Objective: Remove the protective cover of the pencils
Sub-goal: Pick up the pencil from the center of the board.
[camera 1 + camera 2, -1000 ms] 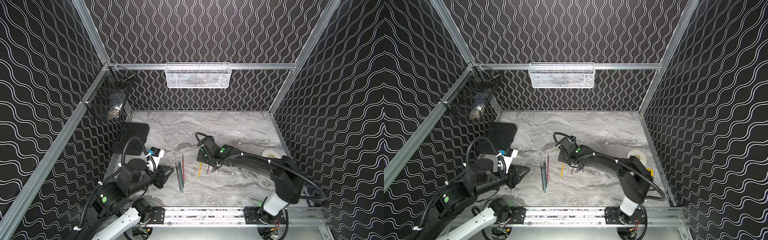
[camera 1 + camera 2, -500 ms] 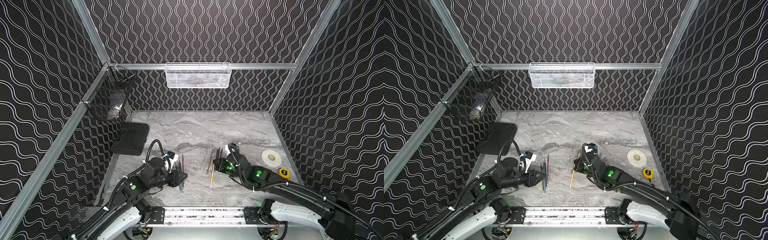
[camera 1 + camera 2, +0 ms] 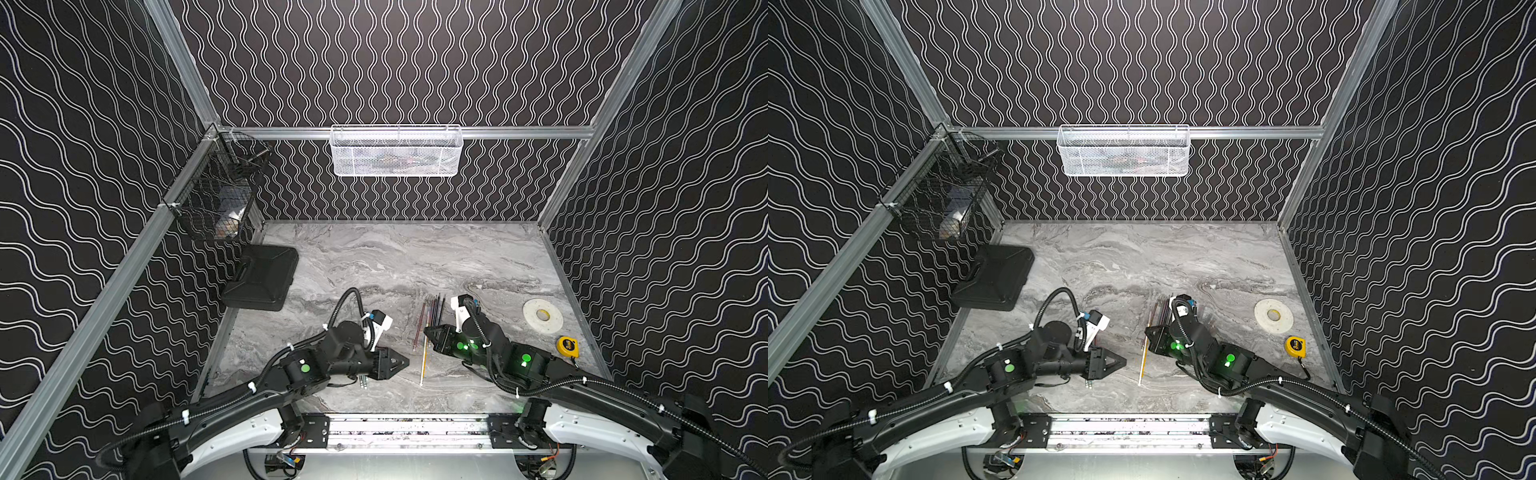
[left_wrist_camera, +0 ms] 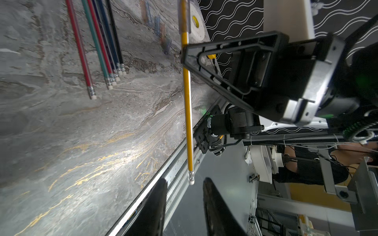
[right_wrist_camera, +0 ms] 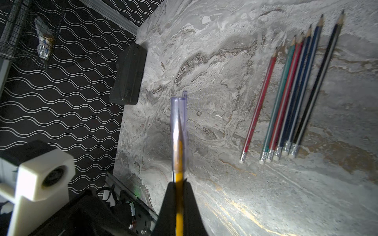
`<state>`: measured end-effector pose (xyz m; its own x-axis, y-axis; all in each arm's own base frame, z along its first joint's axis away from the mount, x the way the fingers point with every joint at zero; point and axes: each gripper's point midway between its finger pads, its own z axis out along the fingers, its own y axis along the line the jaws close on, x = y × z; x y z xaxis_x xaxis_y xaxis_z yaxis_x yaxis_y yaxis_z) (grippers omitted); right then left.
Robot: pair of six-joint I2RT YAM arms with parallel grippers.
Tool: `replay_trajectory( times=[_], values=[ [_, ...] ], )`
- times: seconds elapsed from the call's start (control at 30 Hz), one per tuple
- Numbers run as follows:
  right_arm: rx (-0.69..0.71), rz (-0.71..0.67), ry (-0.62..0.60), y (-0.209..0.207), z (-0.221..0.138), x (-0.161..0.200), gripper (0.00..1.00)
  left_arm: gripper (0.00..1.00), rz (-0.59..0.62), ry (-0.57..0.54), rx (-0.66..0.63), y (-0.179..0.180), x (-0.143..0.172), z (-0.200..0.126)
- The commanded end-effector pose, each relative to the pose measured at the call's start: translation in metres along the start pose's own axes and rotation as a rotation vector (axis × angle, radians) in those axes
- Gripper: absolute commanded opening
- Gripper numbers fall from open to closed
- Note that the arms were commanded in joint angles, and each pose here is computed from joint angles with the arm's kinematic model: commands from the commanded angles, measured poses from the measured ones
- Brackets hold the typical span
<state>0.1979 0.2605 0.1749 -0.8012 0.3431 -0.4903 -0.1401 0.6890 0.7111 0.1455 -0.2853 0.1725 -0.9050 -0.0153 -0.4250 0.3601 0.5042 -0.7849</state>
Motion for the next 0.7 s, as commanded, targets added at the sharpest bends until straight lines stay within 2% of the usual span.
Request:
replay_trajectory(
  times=[0.0, 0.2, 0.43, 0.67],
  values=[
    [-0.054, 0.024, -0.021, 0.013, 0.001, -0.003, 0.05, 0.34, 0.007, -0.061, 0.052, -0.019, -0.015, 0.010],
    [-0.059, 0.028, -0.027, 0.014, -0.004, -0.003, 0.05, 0.34, 0.036, -0.039, 0.015, -0.017, -0.014, 0.024],
    [-0.062, 0.052, -0.046, 0.010, -0.010, -0.005, 0.05, 0.34, 0.031, -0.019, 0.036, -0.022, -0.012, 0.037],
    [0.017, 0.094, -0.104, -0.006, -0.020, -0.014, 0.05, 0.33, 0.034, 0.003, 0.042, -0.027, -0.007, 0.045]
  ],
)
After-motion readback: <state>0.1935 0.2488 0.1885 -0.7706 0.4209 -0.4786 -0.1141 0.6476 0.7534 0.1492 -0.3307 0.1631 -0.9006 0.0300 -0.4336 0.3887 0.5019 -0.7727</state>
